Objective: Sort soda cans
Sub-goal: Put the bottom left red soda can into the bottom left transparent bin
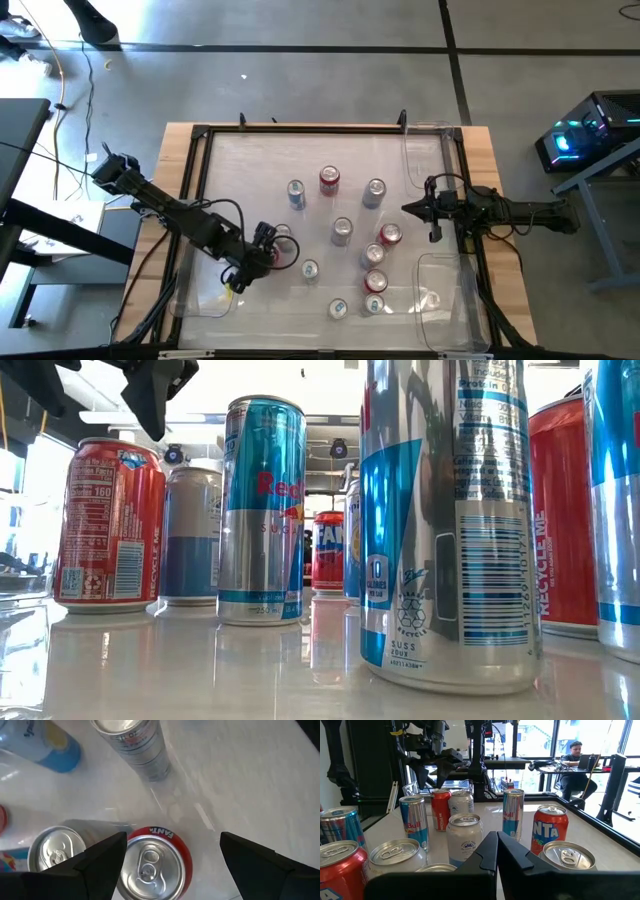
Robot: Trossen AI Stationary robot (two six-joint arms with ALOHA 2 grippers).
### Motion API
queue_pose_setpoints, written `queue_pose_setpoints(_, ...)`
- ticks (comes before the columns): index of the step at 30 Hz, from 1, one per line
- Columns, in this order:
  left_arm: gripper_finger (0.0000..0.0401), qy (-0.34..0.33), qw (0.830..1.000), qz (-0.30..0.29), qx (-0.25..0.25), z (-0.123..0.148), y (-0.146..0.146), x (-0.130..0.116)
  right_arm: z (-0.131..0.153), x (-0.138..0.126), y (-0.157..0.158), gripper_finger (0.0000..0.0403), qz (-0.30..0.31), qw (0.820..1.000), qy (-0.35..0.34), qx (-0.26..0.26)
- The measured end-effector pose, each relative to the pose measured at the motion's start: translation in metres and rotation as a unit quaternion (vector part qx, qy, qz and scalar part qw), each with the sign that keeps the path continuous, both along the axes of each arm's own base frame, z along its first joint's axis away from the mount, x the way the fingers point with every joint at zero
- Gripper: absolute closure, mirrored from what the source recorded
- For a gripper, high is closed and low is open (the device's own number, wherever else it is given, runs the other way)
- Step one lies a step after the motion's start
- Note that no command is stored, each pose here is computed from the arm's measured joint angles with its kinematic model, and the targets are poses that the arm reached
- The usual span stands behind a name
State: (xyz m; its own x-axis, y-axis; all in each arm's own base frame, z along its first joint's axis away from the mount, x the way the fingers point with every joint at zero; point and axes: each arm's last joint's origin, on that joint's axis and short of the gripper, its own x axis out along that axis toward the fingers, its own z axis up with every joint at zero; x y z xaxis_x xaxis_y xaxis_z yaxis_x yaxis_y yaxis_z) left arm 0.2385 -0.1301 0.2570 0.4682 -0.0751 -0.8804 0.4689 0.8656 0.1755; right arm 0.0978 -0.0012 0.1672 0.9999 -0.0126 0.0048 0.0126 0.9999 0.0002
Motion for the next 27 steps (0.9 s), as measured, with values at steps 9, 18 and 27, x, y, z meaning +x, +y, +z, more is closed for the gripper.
queue_pose_setpoints(9,0.0084,-0.015,0.99,-0.101,0.093,-0.001,0.003,0.001,0.0,0.0,0.0,0.0403,0.0,1.0,0.0,0.0)
queue_pose_setpoints(18,0.0076,0.008,0.985,-0.144,0.097,-0.005,0.008,0.001,0.0,0.0,0.0,0.0403,0.0,1.0,0.0,0.0)
queue_pose_setpoints(27,0.0061,0.02,0.985,-0.138,0.098,-0.009,0.012,0.005,0.0,0.0,0.0,0.0403,0.0,1.0,0.0,0.0)
